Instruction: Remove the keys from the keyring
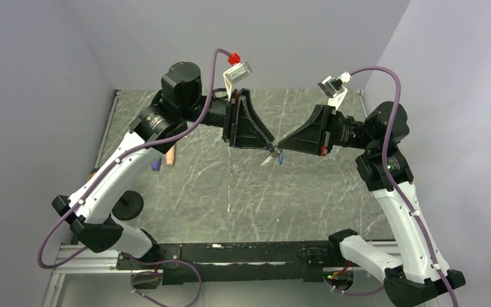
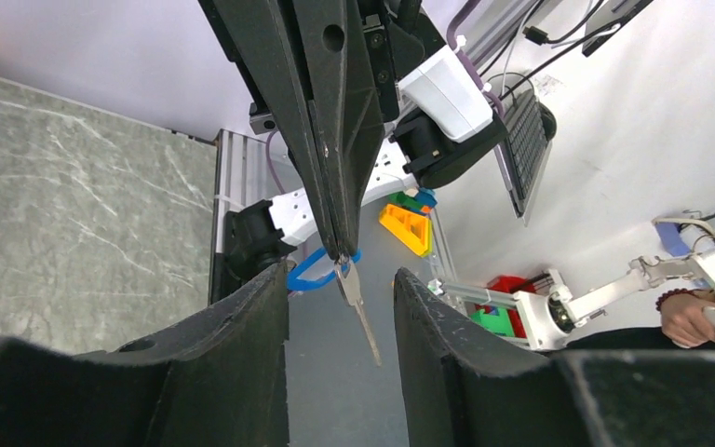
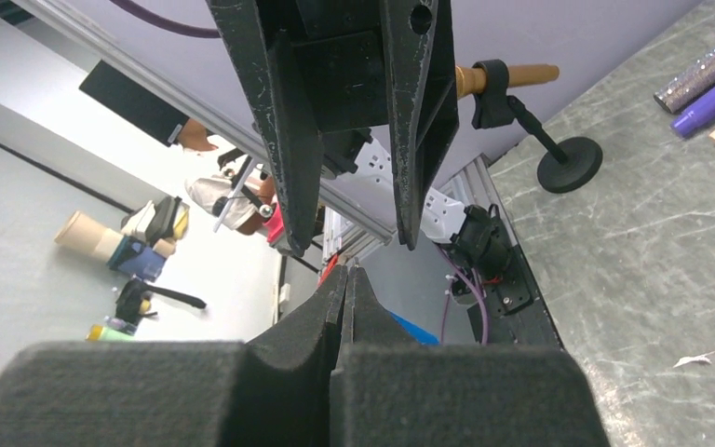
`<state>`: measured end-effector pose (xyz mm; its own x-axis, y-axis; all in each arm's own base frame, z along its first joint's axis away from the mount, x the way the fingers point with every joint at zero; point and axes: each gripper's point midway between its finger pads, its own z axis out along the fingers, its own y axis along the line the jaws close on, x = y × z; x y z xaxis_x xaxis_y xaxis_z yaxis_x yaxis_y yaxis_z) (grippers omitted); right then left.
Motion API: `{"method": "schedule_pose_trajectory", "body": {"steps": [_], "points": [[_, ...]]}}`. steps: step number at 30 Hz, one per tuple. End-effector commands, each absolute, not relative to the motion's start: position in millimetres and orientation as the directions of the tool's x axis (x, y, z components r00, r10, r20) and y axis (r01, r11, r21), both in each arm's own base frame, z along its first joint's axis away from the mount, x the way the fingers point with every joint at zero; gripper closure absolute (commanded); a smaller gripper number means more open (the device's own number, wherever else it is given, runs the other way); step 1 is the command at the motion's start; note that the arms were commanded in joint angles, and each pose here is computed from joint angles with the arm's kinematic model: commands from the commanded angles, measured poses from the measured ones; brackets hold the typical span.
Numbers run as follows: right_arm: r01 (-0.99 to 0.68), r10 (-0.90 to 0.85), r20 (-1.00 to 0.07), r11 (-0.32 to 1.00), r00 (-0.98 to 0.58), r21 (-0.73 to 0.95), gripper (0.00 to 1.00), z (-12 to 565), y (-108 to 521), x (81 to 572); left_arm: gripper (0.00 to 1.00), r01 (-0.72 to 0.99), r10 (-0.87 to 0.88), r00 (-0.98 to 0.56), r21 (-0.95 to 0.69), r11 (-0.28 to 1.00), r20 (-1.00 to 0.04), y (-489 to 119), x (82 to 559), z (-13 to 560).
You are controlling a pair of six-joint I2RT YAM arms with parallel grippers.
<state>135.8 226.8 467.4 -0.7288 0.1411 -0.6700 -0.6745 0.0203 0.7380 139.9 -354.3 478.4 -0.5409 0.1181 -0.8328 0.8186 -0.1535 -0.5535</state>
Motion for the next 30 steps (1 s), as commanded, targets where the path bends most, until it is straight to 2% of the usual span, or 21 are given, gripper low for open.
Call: {"method": "schedule_pose_trajectory", "body": {"steps": [1, 14, 17, 23, 30], "points": [[-0.745, 0.182, -0.731, -0.014, -0.657, 0.666, 1.00, 489.1, 224.6, 129.6, 0.50, 0.866, 0.097, -0.470, -0.480, -0.139, -0.877, -347.6, 131.1, 492.9], [-0.769, 0.228, -0.745, -0.028, -0.627, 0.639, 1.00, 500.5, 224.8, 133.1, 0.62, 0.866, 0.124, -0.462, -0.477, -0.152, -0.878, -351.4, 127.2, 490.7], [-0.768, 0.230, -0.743, -0.036, -0.629, 0.639, 1.00, 500.0, 225.3, 134.0, 0.69, 0.867, 0.122, -0.459, -0.474, -0.154, -0.880, -354.3, 129.7, 492.0], [-0.765, 0.244, -0.736, -0.045, -0.632, 0.642, 1.00, 500.5, 225.5, 135.3, 0.78, 0.863, 0.103, -0.464, -0.475, -0.174, -0.880, -358.6, 131.8, 497.8], [-0.769, 0.292, -0.725, -0.057, -0.623, 0.637, 1.00, 506.7, 225.1, 139.3, 0.97, 0.877, 0.080, -0.442, -0.449, -0.171, -0.893, -358.8, 134.0, 509.1]]}}
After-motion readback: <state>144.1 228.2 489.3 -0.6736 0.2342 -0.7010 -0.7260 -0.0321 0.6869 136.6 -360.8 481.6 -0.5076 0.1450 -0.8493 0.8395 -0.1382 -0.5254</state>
